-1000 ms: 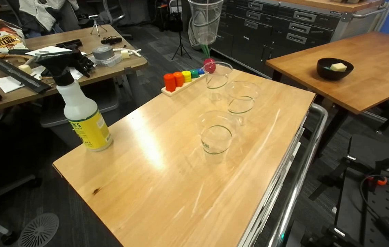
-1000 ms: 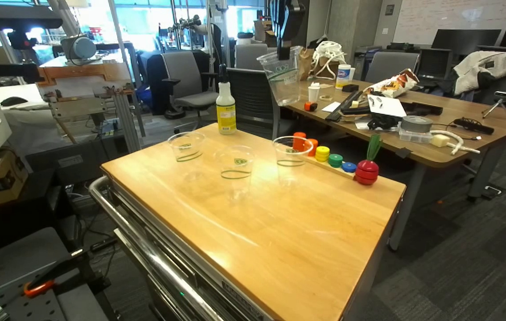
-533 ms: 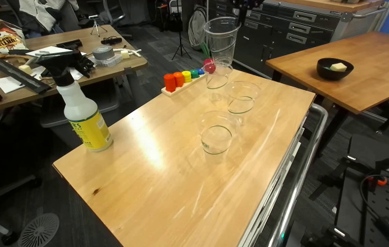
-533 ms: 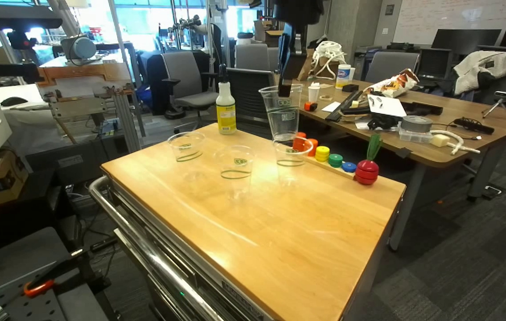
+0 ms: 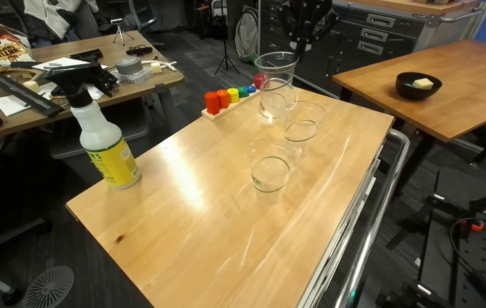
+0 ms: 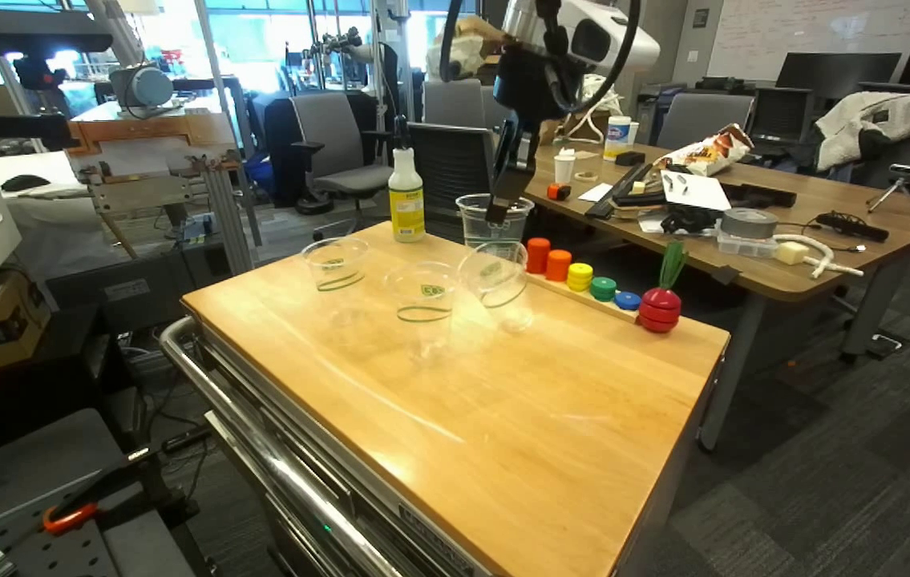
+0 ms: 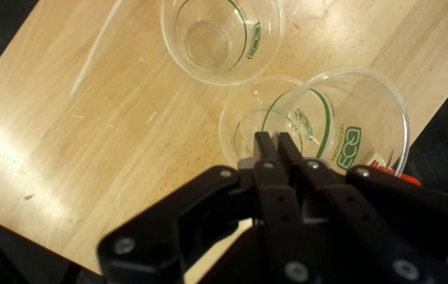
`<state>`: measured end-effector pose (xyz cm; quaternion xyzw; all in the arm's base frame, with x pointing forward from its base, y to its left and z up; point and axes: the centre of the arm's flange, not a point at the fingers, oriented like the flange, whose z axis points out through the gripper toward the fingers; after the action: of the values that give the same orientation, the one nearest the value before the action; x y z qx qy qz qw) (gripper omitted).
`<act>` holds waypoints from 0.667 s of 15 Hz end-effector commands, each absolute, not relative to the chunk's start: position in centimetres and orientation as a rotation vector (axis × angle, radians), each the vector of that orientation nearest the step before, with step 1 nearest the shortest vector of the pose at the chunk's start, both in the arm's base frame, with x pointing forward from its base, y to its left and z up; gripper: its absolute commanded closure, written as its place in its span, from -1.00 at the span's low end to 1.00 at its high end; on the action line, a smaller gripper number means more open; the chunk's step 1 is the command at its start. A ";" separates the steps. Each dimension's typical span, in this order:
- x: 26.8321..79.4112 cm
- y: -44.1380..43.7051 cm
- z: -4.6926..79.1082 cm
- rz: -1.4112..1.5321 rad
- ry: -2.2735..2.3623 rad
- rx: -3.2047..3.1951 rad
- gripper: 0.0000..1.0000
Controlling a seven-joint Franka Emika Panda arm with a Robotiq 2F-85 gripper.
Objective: Stack the cups together
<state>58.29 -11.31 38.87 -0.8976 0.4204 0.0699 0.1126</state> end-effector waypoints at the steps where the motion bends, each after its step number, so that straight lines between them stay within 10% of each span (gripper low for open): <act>1: 58.6 -12.2 36.9 0.199 1.233 -2.615 0.93; 10: 59.3 -12.0 36.7 0.103 1.158 -2.672 0.90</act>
<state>59.17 -12.28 35.68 -0.9030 0.4119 0.0579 0.1078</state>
